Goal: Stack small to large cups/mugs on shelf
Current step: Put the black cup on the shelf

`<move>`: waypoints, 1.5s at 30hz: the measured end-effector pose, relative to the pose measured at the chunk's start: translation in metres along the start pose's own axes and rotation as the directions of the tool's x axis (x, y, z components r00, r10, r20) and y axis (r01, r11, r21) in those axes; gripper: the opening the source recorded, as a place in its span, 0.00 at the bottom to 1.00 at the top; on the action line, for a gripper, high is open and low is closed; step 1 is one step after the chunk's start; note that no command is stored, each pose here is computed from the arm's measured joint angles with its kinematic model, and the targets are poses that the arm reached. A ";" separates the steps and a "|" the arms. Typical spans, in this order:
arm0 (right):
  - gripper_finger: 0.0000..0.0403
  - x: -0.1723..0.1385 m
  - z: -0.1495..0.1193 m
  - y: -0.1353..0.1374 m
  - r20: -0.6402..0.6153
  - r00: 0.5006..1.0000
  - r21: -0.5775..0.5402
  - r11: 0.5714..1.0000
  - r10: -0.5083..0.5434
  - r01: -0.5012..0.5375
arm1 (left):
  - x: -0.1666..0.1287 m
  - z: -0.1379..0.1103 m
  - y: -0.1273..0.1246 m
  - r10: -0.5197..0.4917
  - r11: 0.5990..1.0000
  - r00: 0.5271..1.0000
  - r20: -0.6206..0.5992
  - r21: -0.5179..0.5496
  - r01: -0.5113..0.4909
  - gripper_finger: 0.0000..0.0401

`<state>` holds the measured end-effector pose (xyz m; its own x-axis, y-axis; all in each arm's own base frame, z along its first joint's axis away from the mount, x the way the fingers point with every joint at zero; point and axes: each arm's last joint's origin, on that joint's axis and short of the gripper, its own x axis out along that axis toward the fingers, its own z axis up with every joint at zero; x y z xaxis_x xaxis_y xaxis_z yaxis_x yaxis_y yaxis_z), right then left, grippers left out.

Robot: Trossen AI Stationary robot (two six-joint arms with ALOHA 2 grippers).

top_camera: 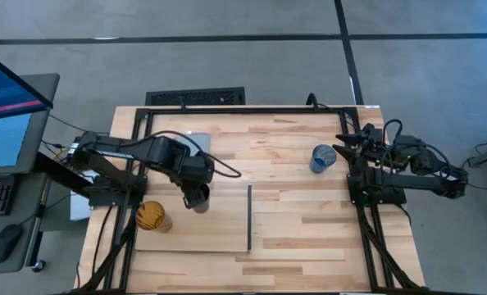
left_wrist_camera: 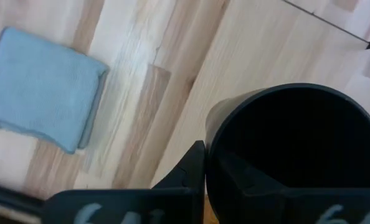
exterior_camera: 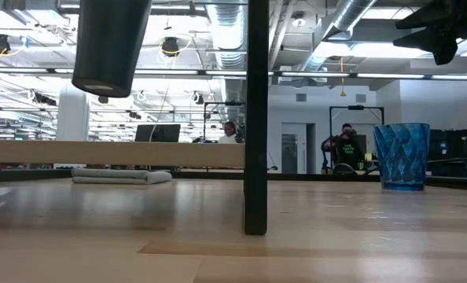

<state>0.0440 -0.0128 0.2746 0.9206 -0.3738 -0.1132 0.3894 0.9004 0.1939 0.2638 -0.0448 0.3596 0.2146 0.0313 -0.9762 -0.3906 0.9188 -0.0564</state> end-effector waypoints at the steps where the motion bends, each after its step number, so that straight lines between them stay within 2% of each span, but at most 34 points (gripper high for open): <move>1: 0.59 0.000 0.000 0.000 0.000 1.000 0.000 1.000 0.000 0.000 | 0.000 -0.002 -0.002 0.007 1.000 1.000 0.001 -0.006 -0.007 0.00; 8: 0.59 0.000 0.000 0.000 0.000 1.000 0.000 1.000 0.000 0.000 | 0.006 -0.013 -0.013 0.042 0.996 0.999 0.010 -0.078 -0.041 0.00; 15: 0.59 0.000 0.000 0.000 0.000 1.000 0.001 1.000 0.000 0.000 | 0.014 -0.028 -0.012 -0.049 0.983 0.992 0.118 -0.168 0.069 0.00; 19: 0.59 0.000 0.000 0.000 0.000 1.000 0.001 1.000 0.000 0.000 | 0.021 -0.039 -0.012 -0.072 0.973 0.990 0.119 -0.208 0.095 0.00; 32: 0.59 0.000 0.000 0.000 -0.001 1.000 0.033 0.999 0.003 -0.003 | 0.026 -0.050 -0.020 -0.048 0.979 0.996 0.073 -0.196 0.061 0.00; 45: 0.59 0.000 0.000 0.000 -0.002 1.000 0.033 0.999 0.006 -0.006 | 0.036 -0.067 -0.031 0.003 0.963 0.999 0.035 -0.269 0.006 0.00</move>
<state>0.0440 -0.0126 0.2745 0.9228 -0.3678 -0.1144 0.3847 0.8947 0.2269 0.2233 -0.0982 0.3124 0.2448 0.0484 -0.9684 -0.6156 0.7794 -0.1167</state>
